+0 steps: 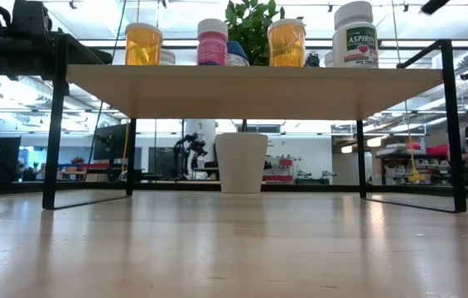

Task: Pick and place medicine bottles onto shelf by color
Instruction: Return to Home Position

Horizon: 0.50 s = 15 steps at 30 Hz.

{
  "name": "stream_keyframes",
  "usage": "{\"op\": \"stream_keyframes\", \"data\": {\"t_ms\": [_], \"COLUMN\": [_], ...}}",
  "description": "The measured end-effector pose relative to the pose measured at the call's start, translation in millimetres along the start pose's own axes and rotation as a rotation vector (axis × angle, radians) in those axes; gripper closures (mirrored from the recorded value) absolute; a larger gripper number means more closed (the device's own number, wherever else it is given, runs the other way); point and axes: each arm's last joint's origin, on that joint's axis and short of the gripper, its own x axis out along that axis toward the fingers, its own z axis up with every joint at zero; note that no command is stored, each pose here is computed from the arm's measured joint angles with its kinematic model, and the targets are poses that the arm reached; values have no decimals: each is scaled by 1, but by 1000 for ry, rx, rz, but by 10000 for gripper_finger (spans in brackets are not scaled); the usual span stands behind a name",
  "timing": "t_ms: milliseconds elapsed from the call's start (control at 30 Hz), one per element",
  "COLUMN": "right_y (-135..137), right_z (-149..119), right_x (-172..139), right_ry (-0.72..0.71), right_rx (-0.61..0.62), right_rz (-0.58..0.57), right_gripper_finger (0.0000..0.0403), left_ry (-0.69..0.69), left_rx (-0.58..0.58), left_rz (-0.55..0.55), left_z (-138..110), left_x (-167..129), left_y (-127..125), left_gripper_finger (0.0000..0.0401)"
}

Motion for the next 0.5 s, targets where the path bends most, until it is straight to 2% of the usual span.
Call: {"op": "stream_keyframes", "data": {"t_ms": [233, 500], "right_y": [11, 34], "right_z": [56, 160], "right_x": [24, 40], "right_ry": [-181, -497], "right_rx": [-15, -41], "right_rz": [42, 115], "right_gripper_finger": [392, 392], "left_ry": [0, 0], "left_rx": [0, 0], "left_rz": [0, 0], "left_z": [0, 0], "left_x": [0, 0], "left_y": [0, 0], "left_gripper_finger": [372, 375]}}
